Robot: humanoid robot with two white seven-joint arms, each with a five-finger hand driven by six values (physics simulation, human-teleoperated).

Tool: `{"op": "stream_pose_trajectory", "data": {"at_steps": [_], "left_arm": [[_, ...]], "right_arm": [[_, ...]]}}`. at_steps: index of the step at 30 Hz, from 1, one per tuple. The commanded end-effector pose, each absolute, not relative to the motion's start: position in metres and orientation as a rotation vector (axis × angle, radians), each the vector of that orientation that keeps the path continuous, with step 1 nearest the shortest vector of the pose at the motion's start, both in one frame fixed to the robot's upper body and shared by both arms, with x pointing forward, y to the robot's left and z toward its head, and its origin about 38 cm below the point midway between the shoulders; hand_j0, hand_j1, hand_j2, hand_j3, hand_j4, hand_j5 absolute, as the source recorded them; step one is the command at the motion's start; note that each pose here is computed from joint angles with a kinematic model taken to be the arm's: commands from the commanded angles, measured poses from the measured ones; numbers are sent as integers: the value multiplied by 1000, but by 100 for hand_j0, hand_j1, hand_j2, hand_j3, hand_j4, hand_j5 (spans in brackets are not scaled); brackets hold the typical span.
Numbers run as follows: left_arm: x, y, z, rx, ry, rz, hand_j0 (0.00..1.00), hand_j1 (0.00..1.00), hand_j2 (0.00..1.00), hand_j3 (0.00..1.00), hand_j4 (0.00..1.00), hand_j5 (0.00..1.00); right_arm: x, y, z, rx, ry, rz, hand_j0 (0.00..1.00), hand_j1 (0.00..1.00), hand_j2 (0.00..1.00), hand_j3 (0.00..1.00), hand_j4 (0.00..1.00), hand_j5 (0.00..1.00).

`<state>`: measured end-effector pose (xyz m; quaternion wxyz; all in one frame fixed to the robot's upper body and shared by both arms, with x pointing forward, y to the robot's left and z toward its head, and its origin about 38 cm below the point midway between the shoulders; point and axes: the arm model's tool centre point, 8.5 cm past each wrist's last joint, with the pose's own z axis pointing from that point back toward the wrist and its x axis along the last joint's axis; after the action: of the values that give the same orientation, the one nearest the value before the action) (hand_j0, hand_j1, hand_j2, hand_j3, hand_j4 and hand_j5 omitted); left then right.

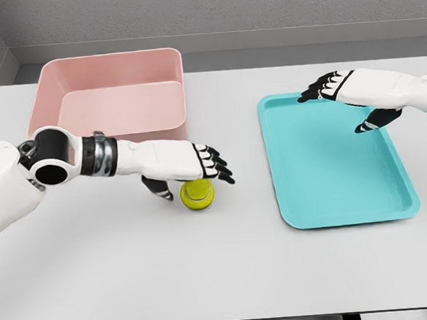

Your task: Put the tennis from the blue tray into the pink basket with both arms

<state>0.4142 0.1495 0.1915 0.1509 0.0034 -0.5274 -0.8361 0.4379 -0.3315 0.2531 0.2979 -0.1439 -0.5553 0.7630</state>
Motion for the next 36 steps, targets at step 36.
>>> {"op": "stream_pose_trajectory", "data": {"at_steps": [36], "left_arm": [[418, 149, 165, -23, -1461, -2365, 100, 100, 100, 100, 100, 100]], "right_arm": [[437, -327, 248, -358, -1480, 2021, 100, 100, 100, 100, 100, 100]]}}
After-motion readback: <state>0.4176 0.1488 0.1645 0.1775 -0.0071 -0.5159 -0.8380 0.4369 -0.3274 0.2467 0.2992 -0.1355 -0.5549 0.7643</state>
